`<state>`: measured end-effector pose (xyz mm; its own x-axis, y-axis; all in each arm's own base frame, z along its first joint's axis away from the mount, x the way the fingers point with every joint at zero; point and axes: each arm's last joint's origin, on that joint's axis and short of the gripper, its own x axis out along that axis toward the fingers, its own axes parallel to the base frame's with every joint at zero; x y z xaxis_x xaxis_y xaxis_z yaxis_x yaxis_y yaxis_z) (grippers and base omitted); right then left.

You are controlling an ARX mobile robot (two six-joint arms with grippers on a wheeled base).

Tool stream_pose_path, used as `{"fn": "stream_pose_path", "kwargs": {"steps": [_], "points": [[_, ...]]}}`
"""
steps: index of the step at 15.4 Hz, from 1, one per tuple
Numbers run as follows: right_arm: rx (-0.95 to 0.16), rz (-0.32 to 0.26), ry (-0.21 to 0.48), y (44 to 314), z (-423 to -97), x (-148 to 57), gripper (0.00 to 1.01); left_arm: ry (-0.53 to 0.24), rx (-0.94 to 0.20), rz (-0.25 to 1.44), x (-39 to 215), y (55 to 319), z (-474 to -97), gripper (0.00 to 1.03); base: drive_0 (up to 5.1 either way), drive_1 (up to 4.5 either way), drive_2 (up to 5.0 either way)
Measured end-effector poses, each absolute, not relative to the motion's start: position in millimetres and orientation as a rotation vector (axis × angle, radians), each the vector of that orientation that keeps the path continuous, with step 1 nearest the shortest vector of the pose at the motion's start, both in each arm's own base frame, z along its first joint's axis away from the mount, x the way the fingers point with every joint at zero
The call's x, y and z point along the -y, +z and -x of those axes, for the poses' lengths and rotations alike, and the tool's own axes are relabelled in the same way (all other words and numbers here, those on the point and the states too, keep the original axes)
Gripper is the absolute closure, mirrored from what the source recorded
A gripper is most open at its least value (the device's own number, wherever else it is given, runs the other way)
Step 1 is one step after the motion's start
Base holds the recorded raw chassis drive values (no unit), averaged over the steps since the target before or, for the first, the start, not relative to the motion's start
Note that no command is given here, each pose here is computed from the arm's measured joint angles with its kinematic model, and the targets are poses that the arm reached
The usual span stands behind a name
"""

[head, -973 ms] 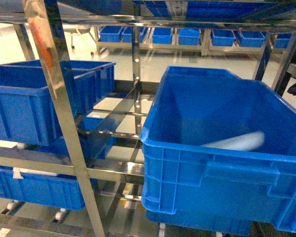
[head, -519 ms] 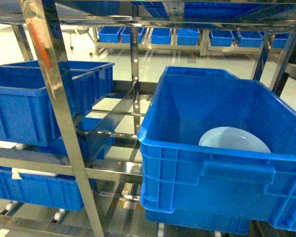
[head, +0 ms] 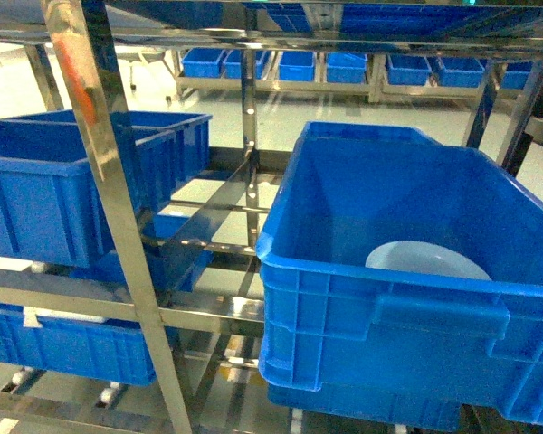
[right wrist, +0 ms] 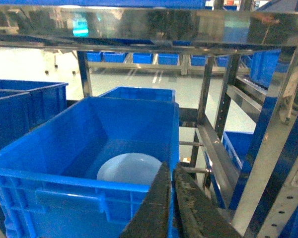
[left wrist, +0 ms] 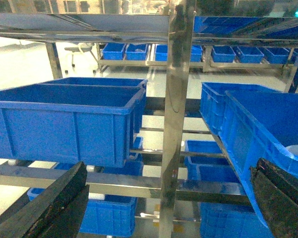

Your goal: Place blue tray on left shelf second layer neatly

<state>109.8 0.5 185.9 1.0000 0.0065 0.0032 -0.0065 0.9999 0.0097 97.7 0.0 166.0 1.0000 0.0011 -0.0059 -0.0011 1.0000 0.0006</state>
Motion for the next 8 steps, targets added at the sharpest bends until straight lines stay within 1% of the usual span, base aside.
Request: {"fn": "stream_pose_path", "kwargs": {"steps": [2, 3, 4, 5, 7, 8], "points": [[-0.015, -0.006, 0.005, 178, -107, 0, 0.99, 0.001, -0.006, -0.001, 0, 166, -98, 0.05, 0.0, 0.0, 0.0], [-0.033, -0.006, 0.004, 174, -100, 0, 0.99, 0.001, -0.006, -0.001, 0, 166, -98, 0.05, 0.0, 0.0, 0.0], [0.004, -0.006, 0.004, 175, -97, 0, 0.99, 0.001, -0.006, 0.0, 0, 166, -98, 0.05, 0.0, 0.0, 0.0], [0.007, -0.006, 0.004, 176, -97, 0, 0.99, 0.0, -0.004, 0.0, 0, 166, -98, 0.05, 0.0, 0.0, 0.0], [-0.009, -0.006, 0.004, 166, -97, 0, 0.99, 0.002, -0.005, 0.0, 0, 166, -98, 0.05, 0.0, 0.0, 0.0], [0.006, -0.006, 0.005, 168, -97, 0, 0.99, 0.001, -0.005, -0.001, 0, 166, -98, 0.05, 0.0, 0.0, 0.0]]}}
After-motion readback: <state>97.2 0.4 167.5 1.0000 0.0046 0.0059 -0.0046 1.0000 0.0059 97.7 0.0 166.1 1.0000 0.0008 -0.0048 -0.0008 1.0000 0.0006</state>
